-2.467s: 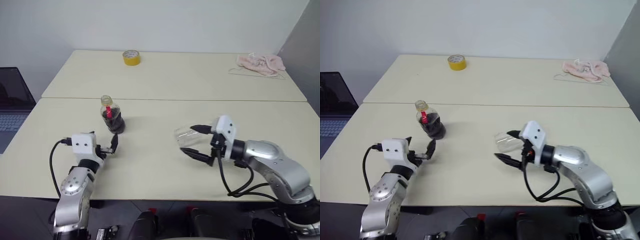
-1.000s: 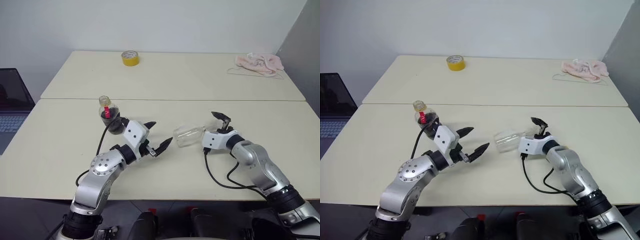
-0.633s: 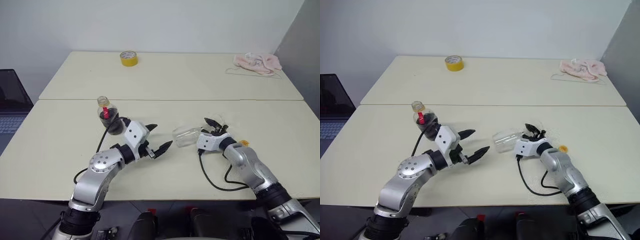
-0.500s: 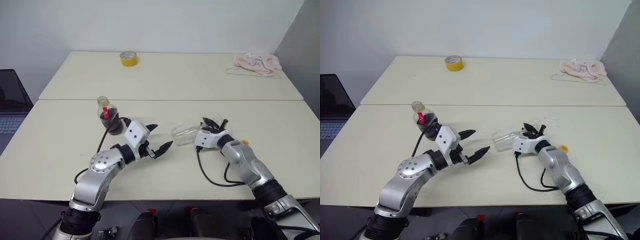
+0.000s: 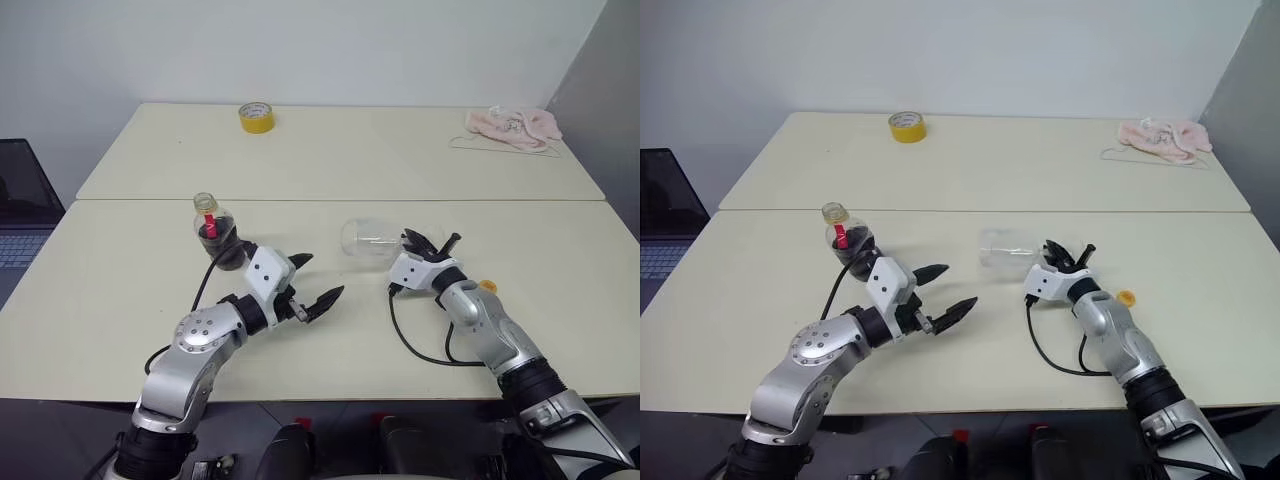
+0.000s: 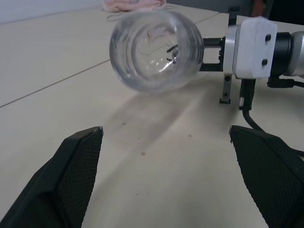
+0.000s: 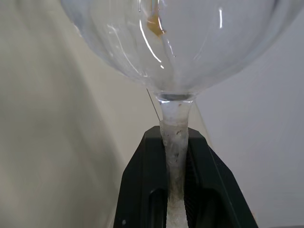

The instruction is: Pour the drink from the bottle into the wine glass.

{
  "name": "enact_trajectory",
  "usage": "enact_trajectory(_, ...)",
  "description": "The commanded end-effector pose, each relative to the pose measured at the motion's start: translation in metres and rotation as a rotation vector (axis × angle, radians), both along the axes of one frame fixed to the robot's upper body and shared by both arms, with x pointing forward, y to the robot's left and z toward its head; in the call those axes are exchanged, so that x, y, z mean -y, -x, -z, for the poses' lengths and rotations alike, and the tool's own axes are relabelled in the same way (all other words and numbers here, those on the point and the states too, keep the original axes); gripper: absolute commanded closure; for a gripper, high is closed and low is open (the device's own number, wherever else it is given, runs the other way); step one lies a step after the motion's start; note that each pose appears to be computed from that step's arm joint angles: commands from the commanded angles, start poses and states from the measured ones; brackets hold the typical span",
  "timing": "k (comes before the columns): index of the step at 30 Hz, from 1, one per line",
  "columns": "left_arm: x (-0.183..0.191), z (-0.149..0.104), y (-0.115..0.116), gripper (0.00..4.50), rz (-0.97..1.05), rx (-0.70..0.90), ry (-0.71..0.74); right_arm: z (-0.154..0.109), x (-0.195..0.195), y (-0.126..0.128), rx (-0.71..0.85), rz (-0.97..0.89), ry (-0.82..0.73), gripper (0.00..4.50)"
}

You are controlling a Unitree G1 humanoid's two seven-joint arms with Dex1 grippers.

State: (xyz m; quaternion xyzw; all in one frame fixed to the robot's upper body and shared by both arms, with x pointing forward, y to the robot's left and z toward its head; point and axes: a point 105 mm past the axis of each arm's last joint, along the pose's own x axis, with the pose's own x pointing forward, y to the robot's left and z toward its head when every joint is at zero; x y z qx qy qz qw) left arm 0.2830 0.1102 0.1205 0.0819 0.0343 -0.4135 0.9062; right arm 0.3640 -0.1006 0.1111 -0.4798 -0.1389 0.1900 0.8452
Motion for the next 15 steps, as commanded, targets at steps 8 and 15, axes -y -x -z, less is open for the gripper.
enact_trajectory(8, -0.017, -0.011, 0.005, 0.0, -0.001, 0.015, 0.001, -0.027, -0.043, 0.03, -0.248, -0.249, -0.55, 4.36)
enact_trajectory(15, -0.011, -0.004, 0.017, 0.0, 0.056, -0.031, 0.011, -0.029, -0.058, 0.036, -0.35, -0.37, -0.711, 4.36)
